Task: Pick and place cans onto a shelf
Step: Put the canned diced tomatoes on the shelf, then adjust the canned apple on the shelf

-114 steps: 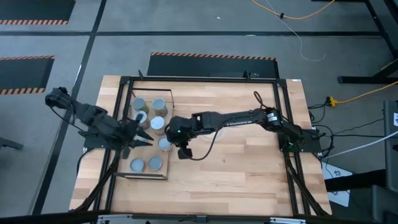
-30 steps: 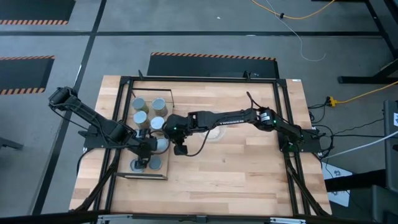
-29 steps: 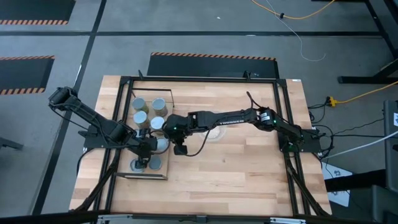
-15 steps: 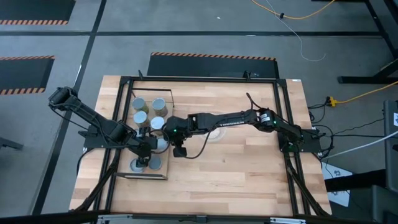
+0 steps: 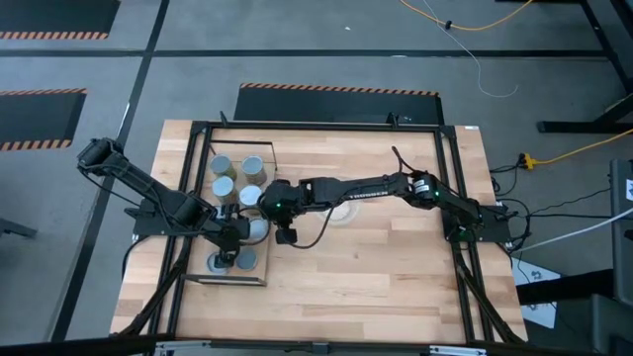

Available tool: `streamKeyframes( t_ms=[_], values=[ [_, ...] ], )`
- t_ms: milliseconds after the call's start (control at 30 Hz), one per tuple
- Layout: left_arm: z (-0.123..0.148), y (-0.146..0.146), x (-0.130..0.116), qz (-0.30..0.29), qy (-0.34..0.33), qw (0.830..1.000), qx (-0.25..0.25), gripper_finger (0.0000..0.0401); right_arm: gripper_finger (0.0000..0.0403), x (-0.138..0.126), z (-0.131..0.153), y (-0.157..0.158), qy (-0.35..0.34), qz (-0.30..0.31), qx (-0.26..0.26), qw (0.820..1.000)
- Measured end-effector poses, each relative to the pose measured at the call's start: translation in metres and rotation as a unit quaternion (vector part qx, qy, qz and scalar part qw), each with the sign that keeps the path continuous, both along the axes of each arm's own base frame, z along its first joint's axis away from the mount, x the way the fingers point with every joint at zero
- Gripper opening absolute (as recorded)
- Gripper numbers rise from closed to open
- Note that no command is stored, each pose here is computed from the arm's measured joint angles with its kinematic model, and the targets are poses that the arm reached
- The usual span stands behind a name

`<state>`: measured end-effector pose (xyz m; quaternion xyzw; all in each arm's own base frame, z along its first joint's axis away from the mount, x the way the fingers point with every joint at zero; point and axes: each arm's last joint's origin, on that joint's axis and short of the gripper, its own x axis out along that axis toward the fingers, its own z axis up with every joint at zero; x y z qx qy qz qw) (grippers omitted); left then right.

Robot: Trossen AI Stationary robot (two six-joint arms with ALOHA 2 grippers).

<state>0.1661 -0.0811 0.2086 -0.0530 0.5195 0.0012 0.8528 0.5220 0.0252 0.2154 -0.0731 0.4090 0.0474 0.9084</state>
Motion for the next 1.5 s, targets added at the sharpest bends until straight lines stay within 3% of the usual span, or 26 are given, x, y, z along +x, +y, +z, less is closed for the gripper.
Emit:
streamKeyframes(
  t_ms=[300, 733, 1267, 1500],
  values=[
    [0.001, 0.001, 0.002, 0.011, -0.018, 1.0, 0.017, 0.0088, 0.0045, 0.005, -0.014, 0.007, 0.002, 0.026, 0.027, 0.999],
    [-0.002, 0.004, -0.004, 0.026, 0.011, 0.999, 0.032, 0.0088, 0.0045, 0.006, -0.013, 0.013, -0.007, 0.038, 0.035, 0.999],
    [-0.002, 0.002, -0.004, 0.011, 0.025, 1.0, 0.001, 0.0088, 0.0045, 0.006, -0.012, 0.014, -0.009, 0.04, 0.033, 0.999],
    [0.025, -0.001, 0.0, -0.007, 0.011, 1.0, -0.008, 0.0088, 0.0045, 0.006, -0.013, 0.014, -0.006, 0.04, 0.032, 0.999]
  ],
)
